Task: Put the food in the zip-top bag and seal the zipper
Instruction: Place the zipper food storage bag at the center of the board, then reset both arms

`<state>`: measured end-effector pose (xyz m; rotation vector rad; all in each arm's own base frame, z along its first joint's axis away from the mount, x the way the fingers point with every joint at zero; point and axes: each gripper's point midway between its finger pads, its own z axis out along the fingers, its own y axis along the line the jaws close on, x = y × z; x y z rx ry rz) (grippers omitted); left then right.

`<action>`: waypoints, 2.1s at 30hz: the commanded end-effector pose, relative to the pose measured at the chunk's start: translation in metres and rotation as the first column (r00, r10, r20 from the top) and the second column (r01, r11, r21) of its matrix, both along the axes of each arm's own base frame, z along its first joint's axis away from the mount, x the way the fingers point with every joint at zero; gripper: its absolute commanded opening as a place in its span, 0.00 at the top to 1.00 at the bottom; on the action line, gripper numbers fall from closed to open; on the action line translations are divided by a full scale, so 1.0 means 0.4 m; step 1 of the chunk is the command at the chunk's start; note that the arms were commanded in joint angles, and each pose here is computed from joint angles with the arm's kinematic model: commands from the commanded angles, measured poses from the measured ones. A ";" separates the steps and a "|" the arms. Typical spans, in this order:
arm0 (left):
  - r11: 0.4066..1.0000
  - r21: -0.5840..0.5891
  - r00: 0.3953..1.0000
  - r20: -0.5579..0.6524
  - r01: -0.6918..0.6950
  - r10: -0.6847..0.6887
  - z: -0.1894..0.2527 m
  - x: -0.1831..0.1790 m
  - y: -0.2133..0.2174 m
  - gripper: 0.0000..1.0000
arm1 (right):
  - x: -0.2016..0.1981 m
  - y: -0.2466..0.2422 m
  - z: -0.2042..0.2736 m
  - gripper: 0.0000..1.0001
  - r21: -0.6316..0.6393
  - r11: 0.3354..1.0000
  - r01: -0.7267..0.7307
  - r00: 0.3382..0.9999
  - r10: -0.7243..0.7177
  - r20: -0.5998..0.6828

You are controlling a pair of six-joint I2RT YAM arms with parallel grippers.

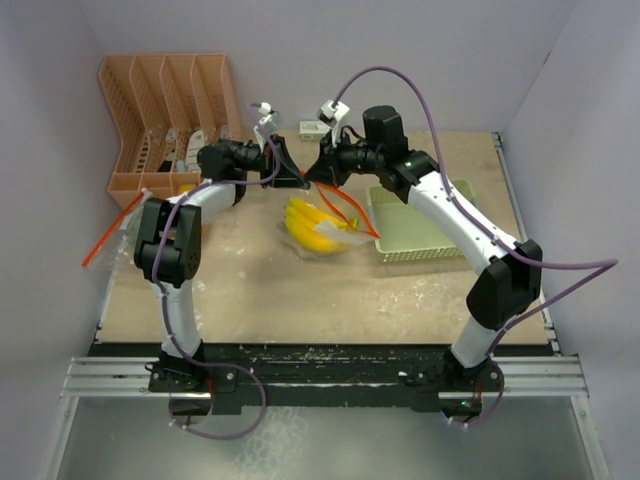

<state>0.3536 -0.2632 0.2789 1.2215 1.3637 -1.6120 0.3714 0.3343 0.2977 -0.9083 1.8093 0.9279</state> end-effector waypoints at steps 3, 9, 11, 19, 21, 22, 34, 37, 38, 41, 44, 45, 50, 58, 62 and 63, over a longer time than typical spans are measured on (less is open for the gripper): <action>0.998 -0.060 0.986 0.160 -0.037 0.046 0.071 0.015 0.025 1.00 | 0.017 -0.052 0.001 1.00 -0.061 0.992 0.109 0.993 -0.106 0.056; 0.992 -0.088 0.985 0.136 -0.093 0.104 0.091 0.056 0.056 1.00 | 0.003 -0.094 -0.013 1.00 -0.102 0.984 0.147 0.987 -0.138 0.087; 0.988 -0.104 0.983 0.133 -0.114 0.127 0.103 0.069 0.067 1.00 | 0.002 -0.109 -0.017 1.00 -0.118 0.980 0.161 0.984 -0.150 0.097; 0.951 -0.193 0.960 0.101 -0.239 0.262 0.168 0.133 0.149 1.00 | -0.038 -0.157 -0.082 1.00 -0.170 0.966 0.194 0.981 -0.190 0.041; 0.921 -0.243 0.942 0.070 -0.303 0.329 0.189 0.166 0.191 1.00 | -0.059 -0.173 -0.114 1.00 -0.180 0.961 0.212 0.977 -0.214 0.010; 0.904 -0.268 0.932 0.048 -0.334 0.359 0.197 0.181 0.211 1.00 | -0.071 -0.182 -0.113 1.00 -0.176 0.959 0.221 0.975 -0.223 0.008; 0.822 -0.331 0.879 -0.060 -0.464 0.472 0.199 0.245 0.311 1.00 | -0.153 -0.257 -0.142 0.96 -0.202 0.932 0.301 0.949 -0.314 -0.036; 0.826 -0.320 0.882 -0.077 -0.464 0.466 0.189 0.243 0.309 1.00 | -0.141 -0.256 -0.145 0.75 -0.206 0.926 0.316 0.943 -0.331 -0.044; 0.829 -0.316 0.883 -0.079 -0.462 0.462 0.186 0.242 0.307 1.00 | -0.134 -0.255 -0.144 0.59 -0.206 0.923 0.324 0.940 -0.339 -0.042; 0.829 -0.314 0.885 -0.103 -0.463 0.455 0.179 0.241 0.300 0.26 | -0.106 -0.253 -0.127 0.25 -0.193 0.911 0.365 0.925 -0.378 -0.036; 0.840 -0.305 0.891 -0.082 -0.450 0.447 0.174 0.223 0.285 0.01 | -0.089 -0.248 -0.100 0.00 -0.169 0.907 0.386 0.918 -0.395 -0.022; 0.839 -0.309 0.890 -0.070 -0.448 0.450 0.180 0.216 0.284 0.01 | -0.085 -0.250 -0.091 0.00 -0.160 0.903 0.399 0.913 -0.407 -0.018; 0.822 -0.344 0.880 -0.030 -0.454 0.474 0.221 0.175 0.283 0.01 | -0.061 -0.265 -0.068 0.01 -0.130 0.866 0.483 0.871 -0.490 -0.024; 0.847 -0.315 0.886 0.039 -0.428 0.462 0.224 0.112 0.222 0.01 | -0.002 -0.344 -0.081 0.01 -0.162 0.699 0.697 0.705 -0.708 -0.021; 0.862 -0.284 0.888 0.068 -0.421 0.456 0.210 0.100 0.200 0.01 | -0.006 -0.347 -0.079 0.00 -0.151 0.697 0.701 0.703 -0.711 -0.022; 0.862 -0.283 0.887 0.068 -0.422 0.456 0.209 0.098 0.198 0.01 | -0.008 -0.347 -0.078 0.01 -0.144 0.699 0.700 0.704 -0.709 -0.021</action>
